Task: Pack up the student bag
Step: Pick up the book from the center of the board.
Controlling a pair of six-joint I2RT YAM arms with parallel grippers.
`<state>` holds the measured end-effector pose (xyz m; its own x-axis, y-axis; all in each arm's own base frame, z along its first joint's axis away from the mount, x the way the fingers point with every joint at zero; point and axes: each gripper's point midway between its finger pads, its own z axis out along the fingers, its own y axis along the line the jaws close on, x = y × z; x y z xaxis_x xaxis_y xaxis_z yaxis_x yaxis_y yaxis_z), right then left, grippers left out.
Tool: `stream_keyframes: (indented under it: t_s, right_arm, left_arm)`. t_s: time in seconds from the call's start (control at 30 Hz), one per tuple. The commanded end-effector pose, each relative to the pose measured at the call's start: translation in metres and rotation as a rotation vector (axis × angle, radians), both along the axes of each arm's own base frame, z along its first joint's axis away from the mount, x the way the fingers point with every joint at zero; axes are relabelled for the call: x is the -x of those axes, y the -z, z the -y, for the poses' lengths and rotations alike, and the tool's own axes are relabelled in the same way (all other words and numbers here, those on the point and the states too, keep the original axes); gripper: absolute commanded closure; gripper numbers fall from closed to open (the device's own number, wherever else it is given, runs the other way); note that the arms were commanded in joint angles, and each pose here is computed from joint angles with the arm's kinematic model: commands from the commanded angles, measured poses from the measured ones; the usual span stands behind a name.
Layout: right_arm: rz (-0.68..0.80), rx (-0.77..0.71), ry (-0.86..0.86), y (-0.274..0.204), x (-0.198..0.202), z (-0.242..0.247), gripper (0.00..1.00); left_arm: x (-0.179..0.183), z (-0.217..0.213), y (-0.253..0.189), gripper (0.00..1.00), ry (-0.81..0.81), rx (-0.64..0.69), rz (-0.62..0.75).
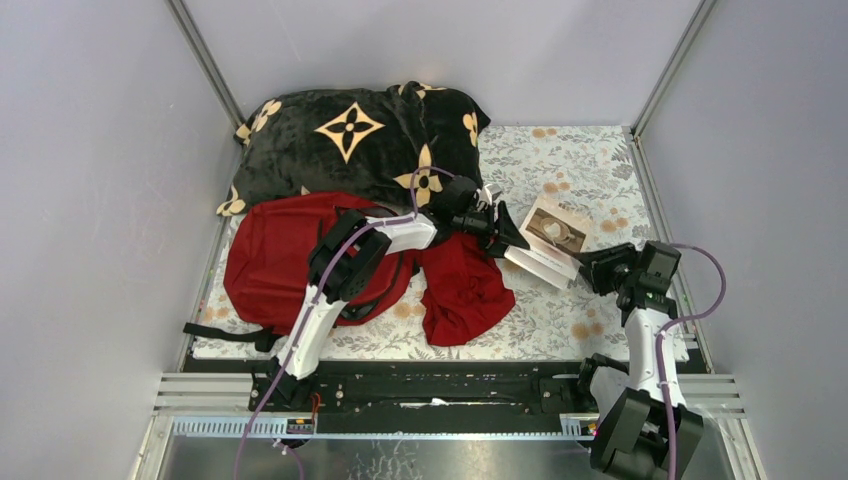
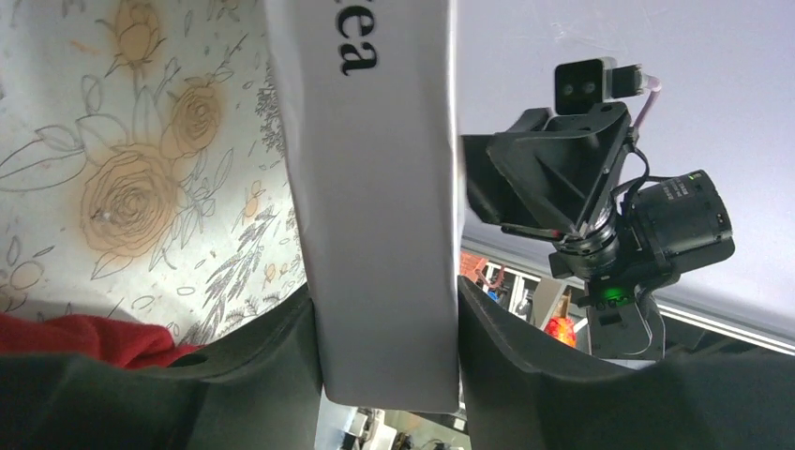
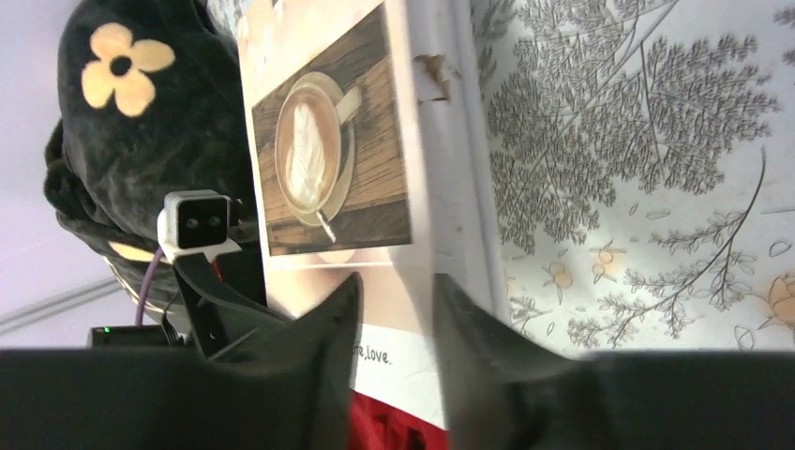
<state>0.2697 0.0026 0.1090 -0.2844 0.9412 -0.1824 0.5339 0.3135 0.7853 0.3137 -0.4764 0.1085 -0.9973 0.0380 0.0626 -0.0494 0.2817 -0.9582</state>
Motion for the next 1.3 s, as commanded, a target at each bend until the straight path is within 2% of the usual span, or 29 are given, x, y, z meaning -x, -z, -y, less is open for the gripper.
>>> stream_keyframes:
  t_s: [0.0,0.03,0.07,0.1,0.23,0.5,0.7,0.87,1.1,1.27]
  right_arm:
    - [0.001,-0.019,-0.132,-0.007,0.008,-0.021,0.30]
    - [0.008,-0.009,-0.133,-0.012,0.006,-0.020,0.08]
    - [0.014,-0.002,-0.132,-0.017,0.005,-0.019,0.01]
    - [0.020,0.004,-0.135,-0.021,0.004,-0.019,0.01]
    - [0.056,-0.001,-0.147,-0.040,-0.002,-0.020,0.00]
    - [0.176,-0.058,-0.190,-0.083,-0.017,-0.028,0.00]
    - [0.435,-0.197,-0.258,-0.135,-0.035,-0.043,0.00]
    - [0.620,-0.299,-0.264,-0.155,-0.037,-0.048,0.00]
    - [0.639,-0.242,-0.291,-0.152,-0.045,-0.058,0.00]
    - [0.694,-0.289,-0.342,-0.153,-0.049,-0.083,0.00]
  left_arm:
    - [0.004,0.021,-0.051,0.77,0.035,0.090,0.173]
    - [0.002,0.020,-0.053,0.77,0.031,0.078,0.190]
    - [0.000,0.019,-0.056,0.78,0.027,0.067,0.209]
    - [-0.001,0.018,-0.059,0.79,0.025,0.058,0.230]
    - [-0.011,0.010,-0.084,0.93,-0.010,0.053,0.311]
    - [-0.043,-0.031,-0.147,0.98,-0.193,0.034,0.455]
    - [-0.050,-0.050,-0.176,1.00,-0.281,0.110,0.441]
    - [-0.046,-0.048,-0.186,1.00,-0.265,0.186,0.408]
    - [-0.042,-0.046,-0.193,1.00,-0.252,0.275,0.355]
    - [-0.041,-0.046,-0.194,1.00,-0.266,0.295,0.346]
